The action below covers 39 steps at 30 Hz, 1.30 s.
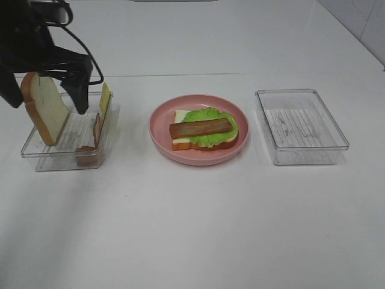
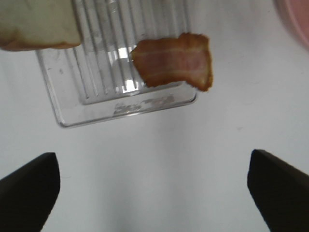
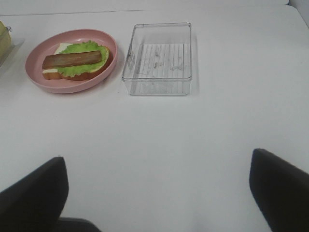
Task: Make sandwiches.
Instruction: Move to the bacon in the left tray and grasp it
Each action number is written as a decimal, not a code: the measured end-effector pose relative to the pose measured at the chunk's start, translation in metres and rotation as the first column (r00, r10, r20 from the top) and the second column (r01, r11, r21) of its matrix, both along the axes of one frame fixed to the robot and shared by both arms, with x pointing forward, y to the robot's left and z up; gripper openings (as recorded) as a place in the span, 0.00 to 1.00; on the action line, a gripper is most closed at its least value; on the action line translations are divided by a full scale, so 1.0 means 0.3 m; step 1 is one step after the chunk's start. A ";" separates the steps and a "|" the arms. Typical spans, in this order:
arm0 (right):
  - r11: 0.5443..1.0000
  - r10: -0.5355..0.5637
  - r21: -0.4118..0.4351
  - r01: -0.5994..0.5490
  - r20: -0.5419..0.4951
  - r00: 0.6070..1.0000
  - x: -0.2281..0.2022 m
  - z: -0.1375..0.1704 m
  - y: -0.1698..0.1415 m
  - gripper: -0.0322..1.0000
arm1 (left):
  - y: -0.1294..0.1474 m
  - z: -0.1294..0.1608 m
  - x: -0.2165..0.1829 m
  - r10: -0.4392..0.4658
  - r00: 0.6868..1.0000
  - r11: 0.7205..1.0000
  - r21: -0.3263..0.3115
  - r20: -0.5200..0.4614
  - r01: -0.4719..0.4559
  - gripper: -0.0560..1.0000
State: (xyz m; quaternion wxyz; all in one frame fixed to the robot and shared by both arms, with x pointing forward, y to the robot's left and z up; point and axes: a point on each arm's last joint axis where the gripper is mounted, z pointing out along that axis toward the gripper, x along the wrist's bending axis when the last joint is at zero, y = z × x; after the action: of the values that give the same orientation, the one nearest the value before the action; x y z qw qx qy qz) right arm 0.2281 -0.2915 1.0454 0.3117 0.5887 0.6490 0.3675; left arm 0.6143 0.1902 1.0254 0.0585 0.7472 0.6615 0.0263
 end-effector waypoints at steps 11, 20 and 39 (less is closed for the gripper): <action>1.000 0.000 0.000 0.000 0.000 1.000 0.000 0.000 0.000 0.96 | -0.106 -0.109 0.085 -0.012 1.000 1.000 -0.017 -0.025 0.011 0.98; 1.000 0.000 0.000 0.000 0.000 1.000 0.000 0.000 0.000 0.96 | -0.139 -0.215 0.133 -0.017 0.999 1.000 -0.018 -0.047 0.016 0.98; 1.000 0.001 0.000 -0.001 0.000 1.000 0.000 0.000 0.000 0.96 | -0.144 -0.285 0.147 -0.034 0.997 0.999 -0.006 -0.073 0.033 0.78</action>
State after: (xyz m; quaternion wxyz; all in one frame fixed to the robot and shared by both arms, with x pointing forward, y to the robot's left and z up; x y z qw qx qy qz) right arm 0.2281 -0.2914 1.0454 0.3115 0.5884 0.6493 0.3677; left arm 0.6586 0.1470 0.9398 0.0364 0.7585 0.6507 -0.0039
